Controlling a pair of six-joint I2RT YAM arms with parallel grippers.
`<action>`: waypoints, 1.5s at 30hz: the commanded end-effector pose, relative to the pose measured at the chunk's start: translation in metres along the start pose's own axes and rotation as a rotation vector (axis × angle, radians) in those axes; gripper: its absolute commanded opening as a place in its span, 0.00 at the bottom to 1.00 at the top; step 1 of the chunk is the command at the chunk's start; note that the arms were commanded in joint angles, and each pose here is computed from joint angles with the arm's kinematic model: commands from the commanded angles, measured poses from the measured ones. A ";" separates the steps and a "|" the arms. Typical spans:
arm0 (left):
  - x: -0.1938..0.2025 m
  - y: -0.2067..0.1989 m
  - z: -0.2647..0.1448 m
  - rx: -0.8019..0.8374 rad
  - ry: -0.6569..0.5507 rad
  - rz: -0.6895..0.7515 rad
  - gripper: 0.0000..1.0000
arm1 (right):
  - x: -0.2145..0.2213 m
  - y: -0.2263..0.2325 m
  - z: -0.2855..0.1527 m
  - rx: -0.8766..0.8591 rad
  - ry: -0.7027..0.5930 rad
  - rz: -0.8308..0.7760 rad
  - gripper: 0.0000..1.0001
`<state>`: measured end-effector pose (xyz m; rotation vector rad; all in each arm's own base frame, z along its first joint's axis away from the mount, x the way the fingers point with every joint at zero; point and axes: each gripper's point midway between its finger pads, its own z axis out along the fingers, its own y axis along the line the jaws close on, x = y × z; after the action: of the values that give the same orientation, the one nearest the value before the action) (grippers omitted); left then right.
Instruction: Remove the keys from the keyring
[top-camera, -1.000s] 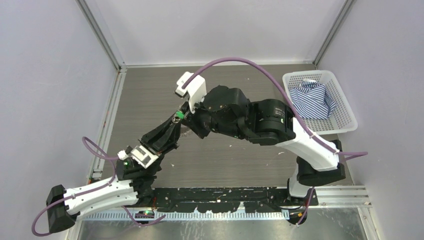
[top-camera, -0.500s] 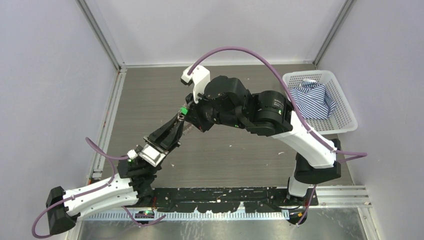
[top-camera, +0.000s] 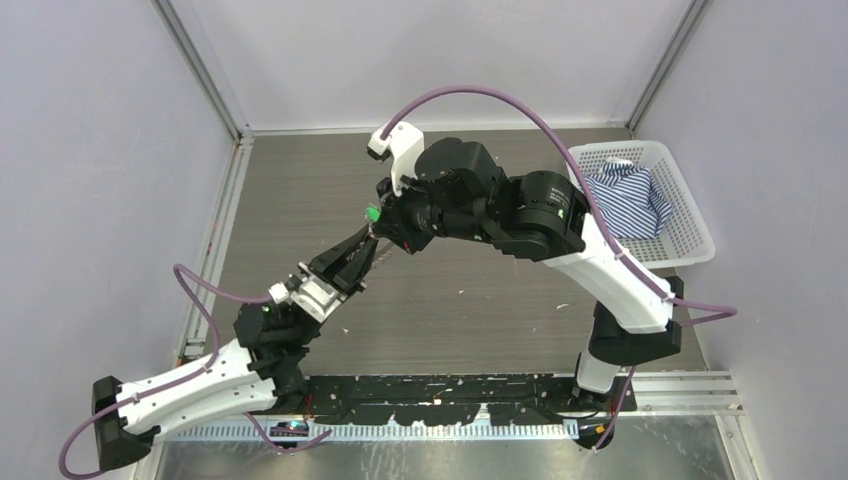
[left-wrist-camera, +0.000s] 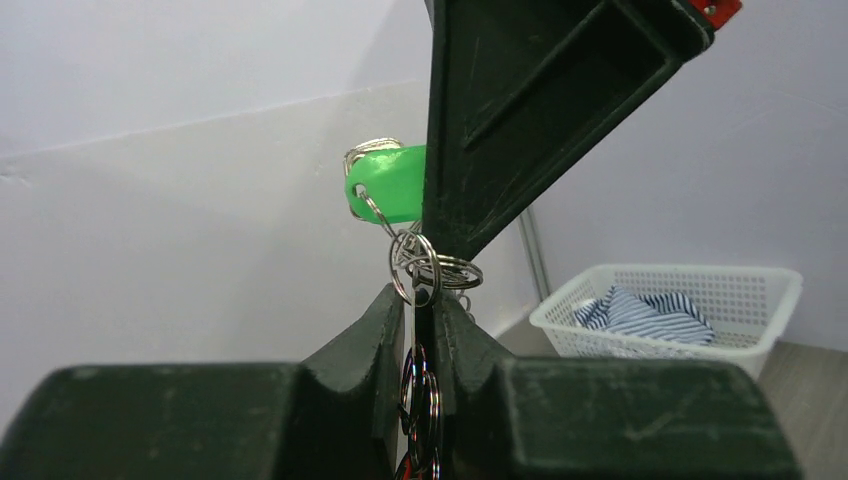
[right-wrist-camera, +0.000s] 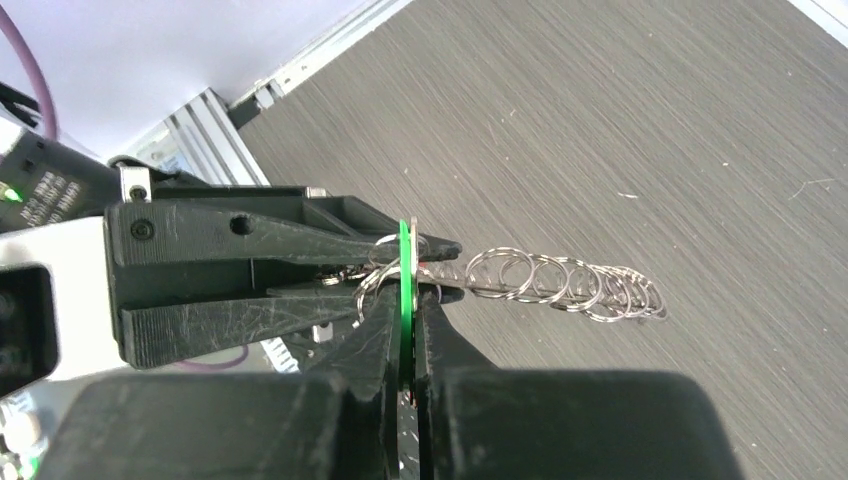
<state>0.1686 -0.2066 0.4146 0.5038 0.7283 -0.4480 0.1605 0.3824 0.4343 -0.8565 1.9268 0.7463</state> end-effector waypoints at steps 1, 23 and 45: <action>0.013 -0.009 0.001 0.061 0.161 -0.082 0.01 | -0.012 0.000 -0.025 -0.061 -0.076 -0.106 0.01; 0.031 -0.051 -0.028 0.521 0.643 0.007 0.00 | 0.017 -0.031 -0.029 0.125 -0.049 -0.271 0.01; -0.023 -0.042 -0.005 0.581 0.291 0.204 0.00 | -0.006 -0.020 -0.048 -0.025 -0.177 -0.230 0.01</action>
<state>0.1432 -0.2347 0.3885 1.1937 0.9894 -0.3975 0.1526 0.3410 0.4070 -1.0830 1.7797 0.5876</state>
